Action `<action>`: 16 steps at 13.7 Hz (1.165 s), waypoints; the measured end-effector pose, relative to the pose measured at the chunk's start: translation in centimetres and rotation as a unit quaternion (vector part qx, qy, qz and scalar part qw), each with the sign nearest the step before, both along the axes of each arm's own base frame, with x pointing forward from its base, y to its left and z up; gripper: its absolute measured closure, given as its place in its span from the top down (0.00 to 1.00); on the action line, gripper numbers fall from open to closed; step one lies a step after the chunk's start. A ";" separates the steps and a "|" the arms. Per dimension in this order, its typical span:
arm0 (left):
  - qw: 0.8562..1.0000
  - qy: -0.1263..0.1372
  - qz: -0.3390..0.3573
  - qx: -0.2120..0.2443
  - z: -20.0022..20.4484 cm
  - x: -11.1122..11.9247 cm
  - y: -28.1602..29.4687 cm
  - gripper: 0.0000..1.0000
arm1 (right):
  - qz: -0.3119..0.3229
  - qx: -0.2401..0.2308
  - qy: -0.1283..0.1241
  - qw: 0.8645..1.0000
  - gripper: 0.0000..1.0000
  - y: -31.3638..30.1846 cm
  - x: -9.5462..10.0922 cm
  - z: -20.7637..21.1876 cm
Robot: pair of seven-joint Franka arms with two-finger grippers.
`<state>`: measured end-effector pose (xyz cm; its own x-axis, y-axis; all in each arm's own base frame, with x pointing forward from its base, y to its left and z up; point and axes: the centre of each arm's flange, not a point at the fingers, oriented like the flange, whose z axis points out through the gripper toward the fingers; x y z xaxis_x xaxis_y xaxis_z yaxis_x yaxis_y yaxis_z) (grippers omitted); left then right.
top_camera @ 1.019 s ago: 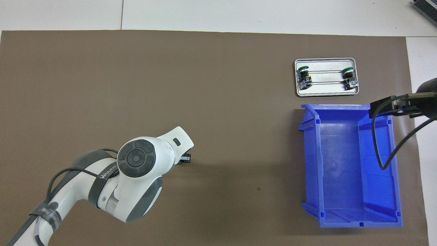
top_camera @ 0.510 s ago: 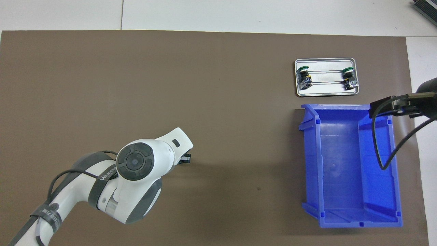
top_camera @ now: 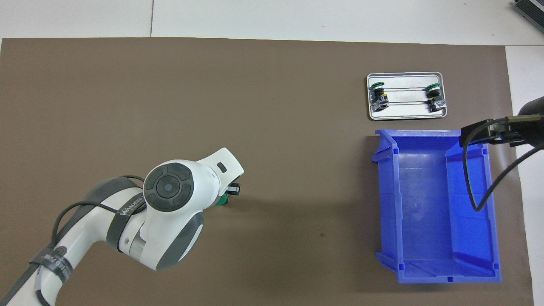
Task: Place and press button with both arms
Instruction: 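Retract the left gripper while the right gripper reaches the button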
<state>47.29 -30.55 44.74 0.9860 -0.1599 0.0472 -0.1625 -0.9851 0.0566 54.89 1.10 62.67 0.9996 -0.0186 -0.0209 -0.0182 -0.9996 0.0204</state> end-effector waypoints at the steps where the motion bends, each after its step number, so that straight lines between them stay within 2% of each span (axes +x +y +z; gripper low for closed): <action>1: 1.000 0.001 0.011 -0.006 2.2 1.6 0.9 0.01 | 0.001 0.000 0.000 1.000 1.00 0.1 0.0 0.0; 3: 1.000 0.002 0.022 -0.011 5.4 5.4 5.5 0.01 | 0.008 0.000 -0.011 1.000 1.00 1.3 0.2 0.2; 5: 1.000 0.000 0.024 -0.011 6.7 8.9 13.2 0.01 | 0.000 0.001 -0.022 1.000 1.00 3.9 0.2 0.4; 7: 1.000 0.014 0.025 -0.008 7.6 10.5 20.5 0.01 | -0.011 0.003 -0.029 1.000 1.00 7.7 -0.1 0.3; 9: 0.999 0.028 0.027 -0.007 11.3 10.6 23.6 0.01 | -0.026 0.007 -0.039 0.999 1.00 12.1 -0.6 -0.1; 12: 0.999 0.048 0.016 -0.002 17.5 9.5 23.4 0.01 | -0.047 0.014 -0.046 0.998 1.00 18.8 -2.3 -1.1; 15: 0.998 0.056 0.007 0.021 18.0 9.5 22.9 0.01 | -0.056 0.022 -0.052 0.997 1.00 24.8 -3.6 -3.0; 16: 0.998 0.062 0.006 0.024 17.2 9.5 22.8 0.07 | -0.059 0.024 -0.053 0.997 1.00 26.8 -3.9 -3.9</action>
<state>56.84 -7.78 61.91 0.9857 -0.1469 -0.0824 -0.1451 -0.9890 0.0273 51.02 27.90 58.74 0.9871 -0.1380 0.0806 -0.1355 -0.9901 -0.0357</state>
